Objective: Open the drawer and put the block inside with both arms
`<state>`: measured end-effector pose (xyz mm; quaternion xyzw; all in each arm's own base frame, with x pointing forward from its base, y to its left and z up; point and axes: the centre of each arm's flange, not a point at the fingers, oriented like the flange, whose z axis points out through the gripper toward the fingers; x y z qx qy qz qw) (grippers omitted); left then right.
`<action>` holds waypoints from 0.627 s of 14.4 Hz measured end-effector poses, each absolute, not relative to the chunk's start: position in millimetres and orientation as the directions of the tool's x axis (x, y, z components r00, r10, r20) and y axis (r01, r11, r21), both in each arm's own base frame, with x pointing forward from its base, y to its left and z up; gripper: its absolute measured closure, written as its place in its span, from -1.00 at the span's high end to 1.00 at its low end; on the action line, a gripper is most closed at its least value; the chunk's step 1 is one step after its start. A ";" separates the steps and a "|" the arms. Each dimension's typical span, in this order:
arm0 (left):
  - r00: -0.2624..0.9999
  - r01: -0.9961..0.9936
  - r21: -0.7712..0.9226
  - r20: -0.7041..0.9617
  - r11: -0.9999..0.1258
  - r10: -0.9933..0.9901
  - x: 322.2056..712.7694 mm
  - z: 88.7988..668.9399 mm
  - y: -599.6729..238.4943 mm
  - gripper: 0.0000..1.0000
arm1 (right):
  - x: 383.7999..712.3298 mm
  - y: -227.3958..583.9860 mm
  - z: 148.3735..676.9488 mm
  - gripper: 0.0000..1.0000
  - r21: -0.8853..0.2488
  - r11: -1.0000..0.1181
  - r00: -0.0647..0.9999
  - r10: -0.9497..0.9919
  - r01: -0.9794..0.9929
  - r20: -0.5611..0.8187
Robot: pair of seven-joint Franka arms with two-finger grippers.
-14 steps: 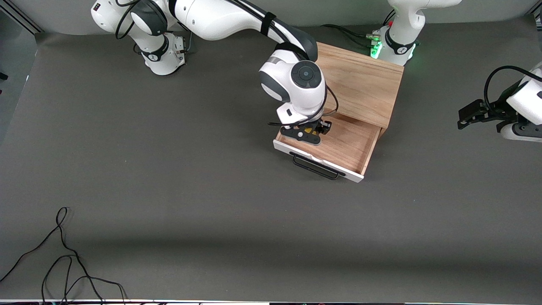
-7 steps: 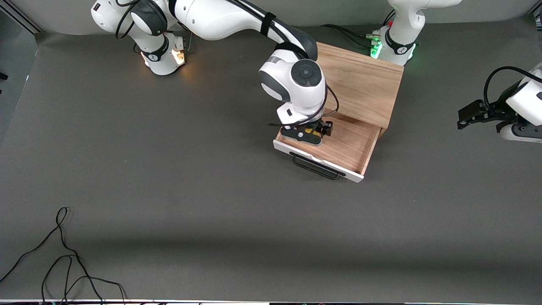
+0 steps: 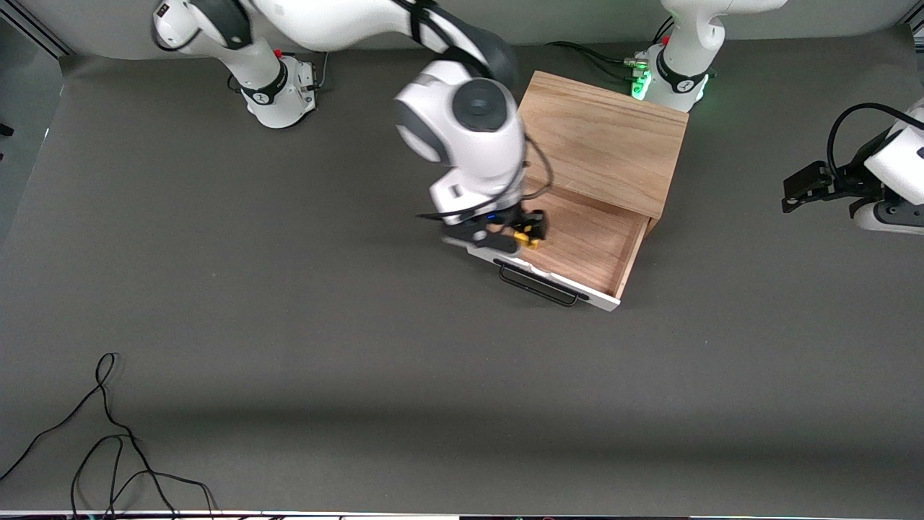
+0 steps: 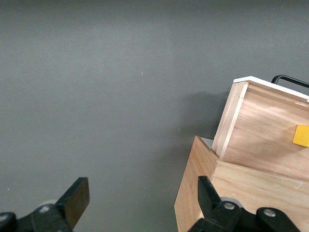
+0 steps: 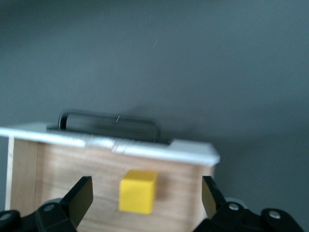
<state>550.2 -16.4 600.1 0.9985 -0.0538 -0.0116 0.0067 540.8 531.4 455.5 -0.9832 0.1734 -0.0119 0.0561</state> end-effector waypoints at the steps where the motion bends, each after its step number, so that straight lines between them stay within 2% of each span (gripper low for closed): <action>1: 0.994 -0.108 0.014 -0.022 -0.994 -0.108 550.0 600.4 -16.6 1.00 | 559.8 501.2 475.6 1.00 -0.123 -0.932 0.939 -0.344 -0.340 0.013; 6: 0.993 -0.110 0.007 -0.043 -0.994 -0.110 548.6 593.6 -16.7 1.00 | 638.7 322.3 540.3 1.00 -0.193 -0.922 0.938 -0.346 -0.335 0.028; 9: 0.991 -0.114 -0.024 -0.075 -0.993 -0.112 547.4 579.5 -13.9 1.00 | 656.8 180.4 568.6 1.00 -0.204 -0.940 0.955 -0.291 -0.274 0.058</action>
